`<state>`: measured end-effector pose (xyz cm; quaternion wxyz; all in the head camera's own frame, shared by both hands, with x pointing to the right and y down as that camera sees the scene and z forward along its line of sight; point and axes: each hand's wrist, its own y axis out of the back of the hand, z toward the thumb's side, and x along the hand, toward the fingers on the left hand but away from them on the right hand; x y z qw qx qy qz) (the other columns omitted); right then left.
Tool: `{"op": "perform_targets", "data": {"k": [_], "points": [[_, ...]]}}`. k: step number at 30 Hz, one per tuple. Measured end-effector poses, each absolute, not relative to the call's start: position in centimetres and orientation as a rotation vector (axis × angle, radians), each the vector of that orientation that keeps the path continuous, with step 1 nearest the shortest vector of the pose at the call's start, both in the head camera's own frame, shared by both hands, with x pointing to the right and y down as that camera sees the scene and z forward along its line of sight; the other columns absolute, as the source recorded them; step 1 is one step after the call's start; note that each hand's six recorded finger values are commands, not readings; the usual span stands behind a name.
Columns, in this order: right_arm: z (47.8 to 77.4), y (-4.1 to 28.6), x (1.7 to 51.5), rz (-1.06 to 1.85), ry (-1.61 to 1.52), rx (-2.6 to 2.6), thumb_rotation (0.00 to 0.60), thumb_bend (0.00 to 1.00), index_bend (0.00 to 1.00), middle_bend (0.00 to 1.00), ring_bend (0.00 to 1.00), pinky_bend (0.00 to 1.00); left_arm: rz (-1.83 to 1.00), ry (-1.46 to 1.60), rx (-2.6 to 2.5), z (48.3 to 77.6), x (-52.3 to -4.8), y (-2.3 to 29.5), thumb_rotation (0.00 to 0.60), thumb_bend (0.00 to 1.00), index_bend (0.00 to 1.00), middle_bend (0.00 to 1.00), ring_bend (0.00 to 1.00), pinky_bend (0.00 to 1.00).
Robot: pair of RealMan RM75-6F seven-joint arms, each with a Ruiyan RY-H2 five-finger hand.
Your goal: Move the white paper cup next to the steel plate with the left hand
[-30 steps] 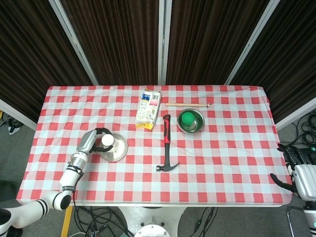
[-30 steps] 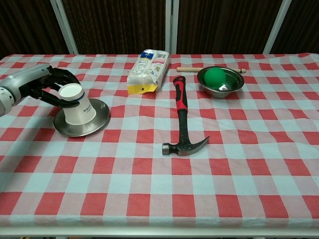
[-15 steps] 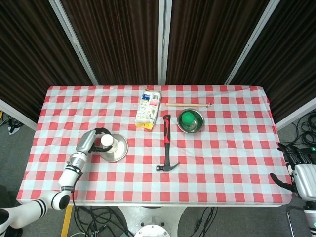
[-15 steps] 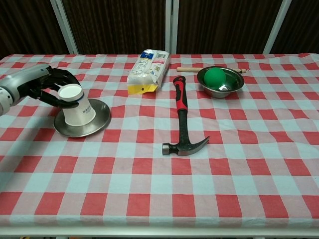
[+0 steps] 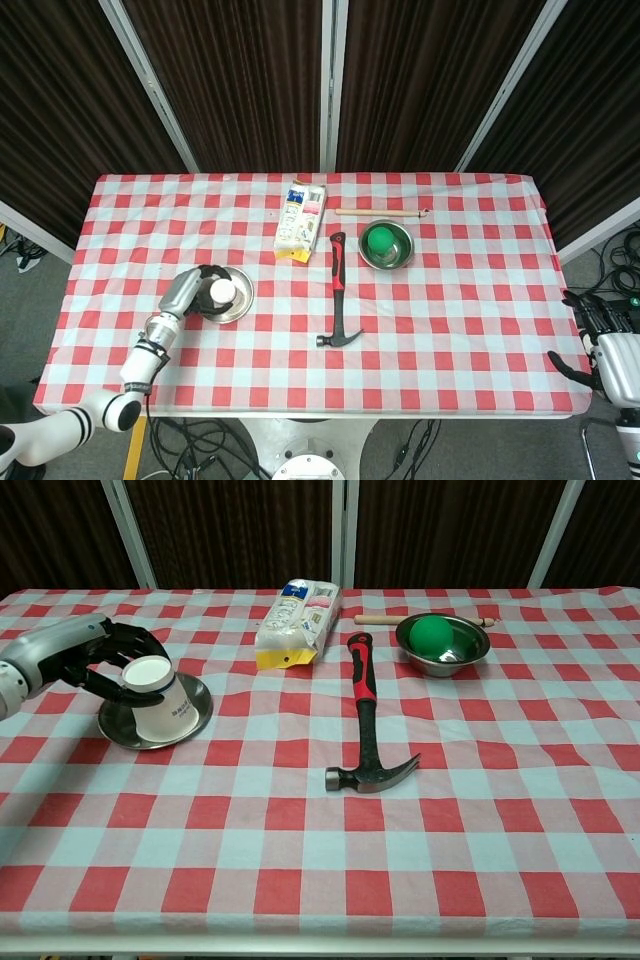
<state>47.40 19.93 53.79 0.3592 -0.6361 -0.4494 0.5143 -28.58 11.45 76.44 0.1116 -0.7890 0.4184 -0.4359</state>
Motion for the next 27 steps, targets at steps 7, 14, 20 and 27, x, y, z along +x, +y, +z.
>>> {"op": "perform_targets", "data": {"k": [7, 14, 20, 27], "points": [[53.9, 20.0, 47.2, 1.324, -1.152, -1.648, 0.6, 0.12, 0.12, 0.23, 0.11, 0.22, -1.348, 1.38, -2.216, 77.1, -31.5, 9.4, 0.6, 0.28, 0.49, 0.41, 0.26, 0.25], [54.1, 20.0, 47.0, 1.331, -1.137, -1.657, 0.6, 0.12, 0.12, 0.23, 0.11, 0.22, -1.307, 1.308, -2.267, 76.7, -29.9, 10.5, 0.6, 0.28, 0.49, 0.41, 0.26, 0.25], [54.2, 19.8, 46.9, 1.33, -1.131, -1.661, 0.6, 0.12, 0.12, 0.23, 0.11, 0.22, -1.294, 1.231, -2.298, 76.4, -28.9, 11.5, 0.6, 0.28, 0.49, 0.4, 0.26, 0.25], [54.3, 20.0, 47.0, 1.332, -1.131, -1.666, 0.6, 0.12, 0.12, 0.23, 0.11, 0.22, -1.381, 1.417, -2.185, 77.1, -32.4, 9.1, 0.6, 0.28, 0.49, 0.4, 0.26, 0.25]]}}
